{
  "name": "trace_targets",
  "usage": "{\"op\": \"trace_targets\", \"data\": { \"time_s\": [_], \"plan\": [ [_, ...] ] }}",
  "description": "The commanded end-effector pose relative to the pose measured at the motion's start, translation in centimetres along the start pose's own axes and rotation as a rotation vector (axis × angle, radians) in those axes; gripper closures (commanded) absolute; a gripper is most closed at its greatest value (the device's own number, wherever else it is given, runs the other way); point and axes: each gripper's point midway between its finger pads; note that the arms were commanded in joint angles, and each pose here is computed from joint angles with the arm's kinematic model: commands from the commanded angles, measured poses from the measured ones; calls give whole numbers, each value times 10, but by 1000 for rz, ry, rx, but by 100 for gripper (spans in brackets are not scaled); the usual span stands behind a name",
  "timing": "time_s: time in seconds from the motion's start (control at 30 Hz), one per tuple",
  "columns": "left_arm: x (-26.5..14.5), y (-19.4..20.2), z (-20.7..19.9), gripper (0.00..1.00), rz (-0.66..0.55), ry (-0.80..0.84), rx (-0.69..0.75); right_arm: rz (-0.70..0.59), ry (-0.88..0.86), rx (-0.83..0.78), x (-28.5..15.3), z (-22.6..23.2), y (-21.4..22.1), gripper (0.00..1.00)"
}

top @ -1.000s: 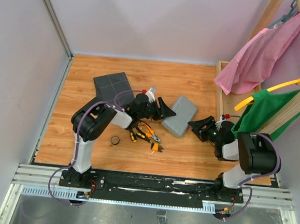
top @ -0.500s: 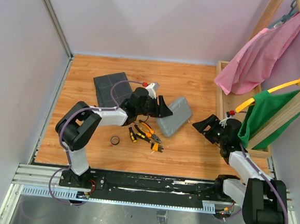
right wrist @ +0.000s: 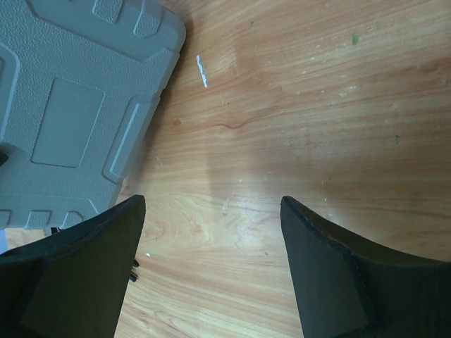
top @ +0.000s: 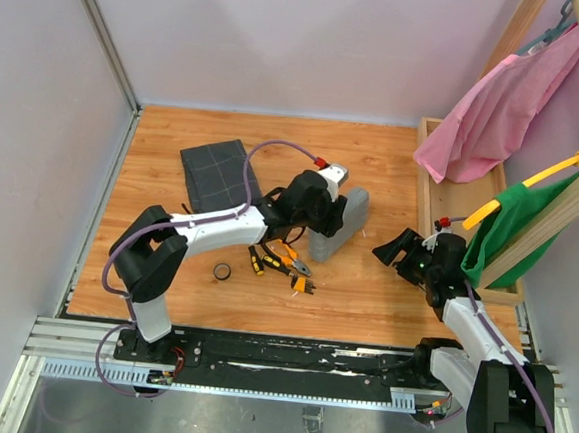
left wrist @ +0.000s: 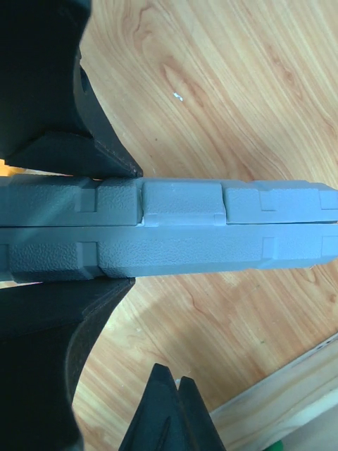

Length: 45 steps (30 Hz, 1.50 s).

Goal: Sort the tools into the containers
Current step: Open the storage box at the center of the board.

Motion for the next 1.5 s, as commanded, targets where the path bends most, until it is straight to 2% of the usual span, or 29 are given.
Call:
{"op": "trace_targets", "data": {
  "time_s": [0.0,0.07,0.33,0.73,1.0,1.07,1.2,1.33,1.47],
  "plan": [
    [1,0,11,77,43,-137,130,-13,33,-25,-3,-6,-5,21],
    [1,7,10,75,73,-153,148,-11,32,-28,-4,-7,-3,21],
    [-4,16,7,55,124,-159,152,-10,25,-29,-5,-7,0,22],
    [7,32,4,39,199,-140,130,-3,-1,-28,-7,-1,2,21],
    [13,37,3,37,205,-132,104,4,-6,-54,-11,2,-1,21],
    [15,38,1,40,207,-125,108,1,-9,-58,-12,3,-3,21],
    [13,32,0,59,195,-118,124,-14,-1,-67,-15,4,-6,21],
    [5,15,-6,72,142,-101,138,-44,4,-80,-19,7,-17,20],
    [-9,-8,-15,80,73,-74,159,-77,-18,-100,-22,15,-29,15]
  ]
}}
Point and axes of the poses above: each gripper's point midway between its finger pads, its own x axis out along the fingers, its own z axis along the line the jaws close on, y = z × x, and after that the axes turned 10 degrees about -x, right-handed
